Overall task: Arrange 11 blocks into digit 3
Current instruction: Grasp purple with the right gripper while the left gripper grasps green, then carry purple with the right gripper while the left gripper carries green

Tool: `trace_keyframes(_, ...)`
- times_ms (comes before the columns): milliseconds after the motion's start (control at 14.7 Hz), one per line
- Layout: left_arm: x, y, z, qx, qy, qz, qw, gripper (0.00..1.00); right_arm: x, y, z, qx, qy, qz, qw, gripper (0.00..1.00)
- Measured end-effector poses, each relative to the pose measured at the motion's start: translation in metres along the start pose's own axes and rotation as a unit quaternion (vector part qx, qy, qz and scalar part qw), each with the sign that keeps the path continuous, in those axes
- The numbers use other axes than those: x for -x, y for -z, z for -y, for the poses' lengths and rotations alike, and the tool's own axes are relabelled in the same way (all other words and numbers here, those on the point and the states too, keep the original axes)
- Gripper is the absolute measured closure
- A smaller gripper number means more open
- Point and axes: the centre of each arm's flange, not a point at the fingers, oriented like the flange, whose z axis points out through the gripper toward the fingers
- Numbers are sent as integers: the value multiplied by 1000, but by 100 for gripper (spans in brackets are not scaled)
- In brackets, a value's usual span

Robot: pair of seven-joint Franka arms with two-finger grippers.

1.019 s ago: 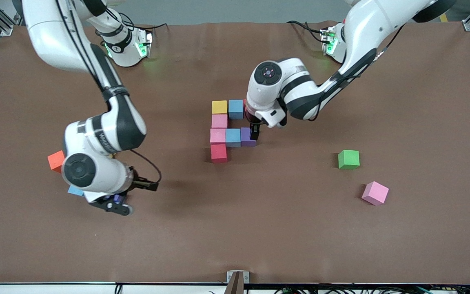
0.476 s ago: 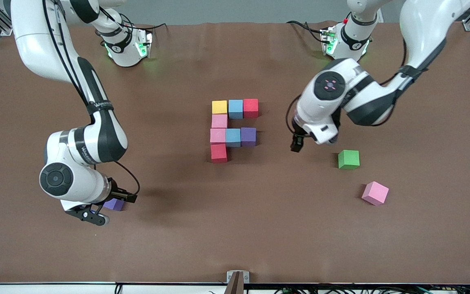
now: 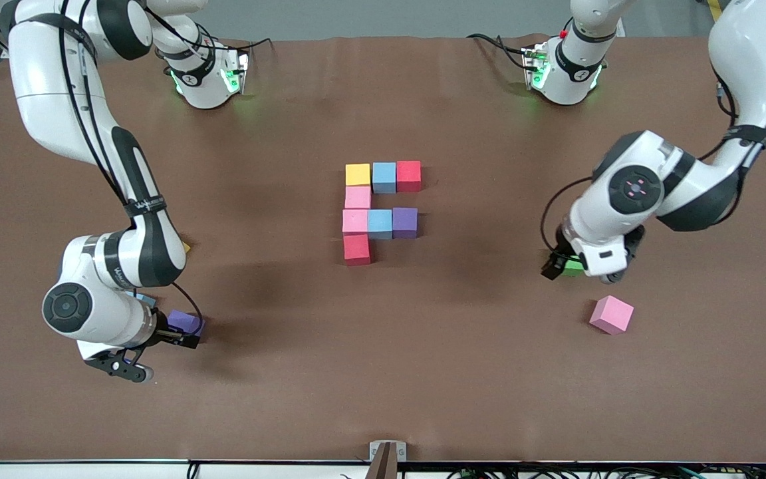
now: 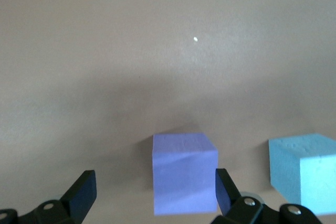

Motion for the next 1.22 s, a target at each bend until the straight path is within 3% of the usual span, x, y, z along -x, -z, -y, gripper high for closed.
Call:
trace_keyframes(272, -34, -20, 15, -16, -147, 4, 989, 0, 2, -22, -2, 4, 17, 12, 1000, 0)
trace_keyframes(543, -70, -38, 36, -9, -298, 29, 954, 0, -2, -31, -19, 6, 31, 20, 999, 0)
trace_keyframes(747, -86, -54, 41, 21, -339, 43, 940, 0, 2, -38, -21, 8, 38, 27, 999, 0)
trace_keyframes(951, -74, -70, 29, 45, -368, 54, 927, 0, 12, -53, -20, 12, 53, 44, 998, 0)
trace_keyframes(1223, -59, -101, 20, 33, -390, 56, 919, 0, 15, -58, -20, 13, 54, 48, 997, 0)
